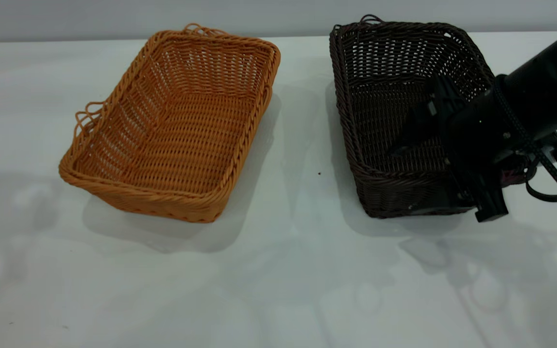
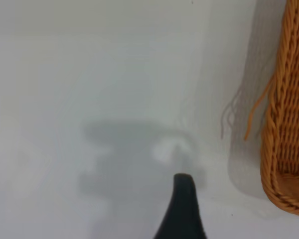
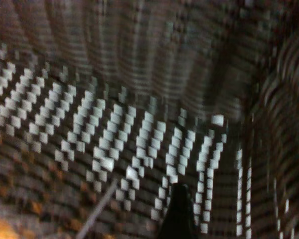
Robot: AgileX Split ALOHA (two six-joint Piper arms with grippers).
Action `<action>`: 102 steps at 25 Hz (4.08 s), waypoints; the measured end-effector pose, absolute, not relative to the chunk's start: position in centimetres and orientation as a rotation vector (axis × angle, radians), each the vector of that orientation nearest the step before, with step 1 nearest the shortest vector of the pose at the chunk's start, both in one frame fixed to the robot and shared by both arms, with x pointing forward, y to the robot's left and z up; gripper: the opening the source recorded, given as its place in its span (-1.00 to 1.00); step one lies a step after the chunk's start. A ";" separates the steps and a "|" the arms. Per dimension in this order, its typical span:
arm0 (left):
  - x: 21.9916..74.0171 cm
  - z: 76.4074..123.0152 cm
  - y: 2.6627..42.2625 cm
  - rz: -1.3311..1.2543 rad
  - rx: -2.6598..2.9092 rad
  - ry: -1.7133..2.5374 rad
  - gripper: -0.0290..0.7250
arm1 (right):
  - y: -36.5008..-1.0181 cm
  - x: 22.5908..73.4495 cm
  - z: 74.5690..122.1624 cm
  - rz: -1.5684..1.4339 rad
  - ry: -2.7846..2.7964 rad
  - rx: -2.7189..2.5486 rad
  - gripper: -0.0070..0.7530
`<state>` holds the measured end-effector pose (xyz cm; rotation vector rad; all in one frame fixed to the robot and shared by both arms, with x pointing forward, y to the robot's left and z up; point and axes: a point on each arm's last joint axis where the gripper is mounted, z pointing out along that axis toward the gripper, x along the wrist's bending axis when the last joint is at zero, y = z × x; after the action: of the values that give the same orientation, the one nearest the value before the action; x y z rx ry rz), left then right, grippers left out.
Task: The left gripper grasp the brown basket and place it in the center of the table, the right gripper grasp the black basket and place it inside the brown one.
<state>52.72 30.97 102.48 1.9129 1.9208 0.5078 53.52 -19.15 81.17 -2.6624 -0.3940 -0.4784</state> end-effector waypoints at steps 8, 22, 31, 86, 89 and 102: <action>56.5 99.2 29.9 0.358 2.011 1.909 0.57 | -20.1 53.5 79.9 -0.439 -0.325 -2.780 0.50; 65.6 86.9 24.1 0.167 2.207 1.790 0.57 | -20.4 54.4 79.9 -0.472 -0.314 -2.834 0.50; 66.6 82.5 22.6 0.165 2.238 1.770 0.41 | -20.5 54.2 79.3 -0.446 -0.308 -2.849 0.41; 65.4 81.7 8.8 0.712 2.777 -0.109 -0.70 | -28.4 61.2 97.1 -1.006 -1.388 -2.189 -0.65; 65.0 81.8 8.0 0.716 2.769 -0.137 -0.70 | -28.4 61.2 97.1 -1.005 -1.389 -2.190 -0.65; 64.8 81.5 7.4 0.722 2.746 -0.059 0.06 | -31.6 60.8 97.3 -1.005 -1.302 -2.212 -0.65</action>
<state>64.83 7.40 81.54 2.7461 -0.0594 0.7222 60.78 -31.58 97.25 -2.2123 -1.3021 -1.0045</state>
